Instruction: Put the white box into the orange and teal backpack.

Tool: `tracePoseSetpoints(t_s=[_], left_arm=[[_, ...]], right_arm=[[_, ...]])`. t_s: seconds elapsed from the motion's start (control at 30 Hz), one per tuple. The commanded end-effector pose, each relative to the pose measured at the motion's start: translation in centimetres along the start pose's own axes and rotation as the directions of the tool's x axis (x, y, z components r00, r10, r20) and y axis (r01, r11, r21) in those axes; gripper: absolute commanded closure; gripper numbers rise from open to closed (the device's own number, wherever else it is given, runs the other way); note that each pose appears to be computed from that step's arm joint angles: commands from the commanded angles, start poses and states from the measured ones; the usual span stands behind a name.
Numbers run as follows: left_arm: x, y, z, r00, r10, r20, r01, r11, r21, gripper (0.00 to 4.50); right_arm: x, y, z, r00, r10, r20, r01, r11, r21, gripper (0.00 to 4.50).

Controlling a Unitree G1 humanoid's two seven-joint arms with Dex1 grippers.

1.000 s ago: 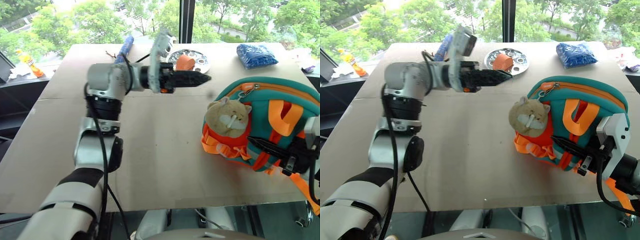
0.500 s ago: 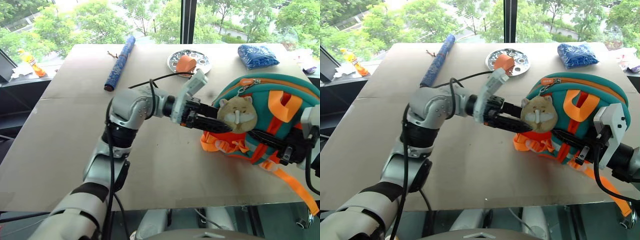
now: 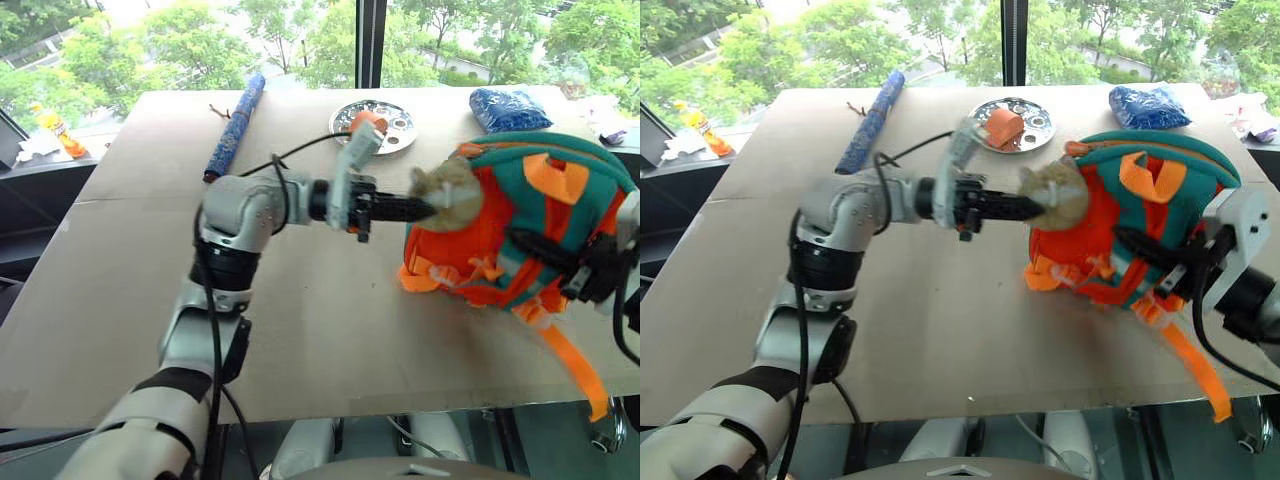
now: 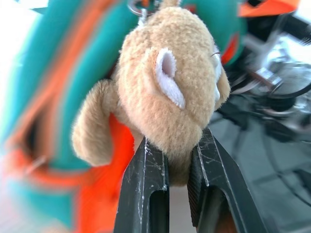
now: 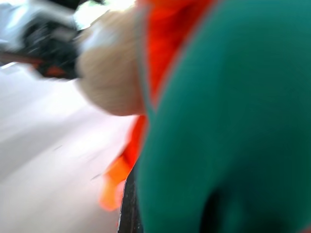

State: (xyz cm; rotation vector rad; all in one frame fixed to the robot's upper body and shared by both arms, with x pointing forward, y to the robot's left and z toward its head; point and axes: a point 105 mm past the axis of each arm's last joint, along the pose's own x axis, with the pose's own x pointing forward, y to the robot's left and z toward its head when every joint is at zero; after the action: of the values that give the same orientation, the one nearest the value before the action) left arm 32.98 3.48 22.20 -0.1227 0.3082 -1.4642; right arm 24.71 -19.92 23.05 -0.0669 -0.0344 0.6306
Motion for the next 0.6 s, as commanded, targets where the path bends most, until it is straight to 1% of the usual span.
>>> tracePoseSetpoints(t_s=[0.03,0.1,0.17,0.2,0.3,0.33,0.4,0.53,0.6], left_arm=[[-2.5,3.5,-3.2,0.983,0.178,-0.037,-0.18,0.982,-0.055,4.45],[-2.9,3.9,-5.0,0.98,0.195,-0.047,-0.2,0.972,-0.127,4.45],[-3.2,4.4,-6.6,0.971,0.229,-0.07,-0.237,0.96,-0.152,4.45],[-3.3,4.6,-7.9,0.966,0.239,-0.101,-0.254,0.953,-0.166,4.45],[-3.4,4.3,-13.2,0.939,0.237,-0.249,-0.286,0.941,-0.183,4.45],[-3.2,4.1,-14.1,0.934,0.23,-0.273,-0.284,0.942,-0.177,4.45],[-1.6,3.1,-14.3,0.942,0.188,-0.277,-0.24,0.956,-0.167,4.45],[2.0,1.9,-12.8,0.96,0.11,-0.257,-0.149,0.979,-0.137,4.45],[3.4,1.8,-12.1,0.961,0.095,-0.259,-0.123,0.988,-0.094,4.45]], right_arm=[[-0.6,-3.1,0.8,0.986,-0.163,0.024,0.163,0.987,0.0,4.5],[-0.7,-4.3,0.1,0.974,-0.227,-0.013,0.227,0.974,0.021,4.5],[-0.8,-4.4,-0.1,0.972,-0.234,-0.026,0.234,0.972,0.021,4.5],[-0.8,-4.6,-0.1,0.97,-0.242,-0.028,0.243,0.97,0.028,4.5],[-1.0,-5.0,-0.1,0.965,-0.262,-0.028,0.263,0.964,0.032,4.5],[-1.0,-5.0,-0.1,0.964,-0.265,-0.029,0.266,0.963,0.032,4.5],[-1.2,-5.3,0.0,0.958,-0.286,-0.023,0.286,0.958,0.026,4.5],[-2.0,-6.7,0.9,0.93,-0.367,0.011,0.367,0.93,0.02,4.5],[-2.6,-7.3,1.4,0.915,-0.401,0.035,0.4,0.916,0.02,4.5]])
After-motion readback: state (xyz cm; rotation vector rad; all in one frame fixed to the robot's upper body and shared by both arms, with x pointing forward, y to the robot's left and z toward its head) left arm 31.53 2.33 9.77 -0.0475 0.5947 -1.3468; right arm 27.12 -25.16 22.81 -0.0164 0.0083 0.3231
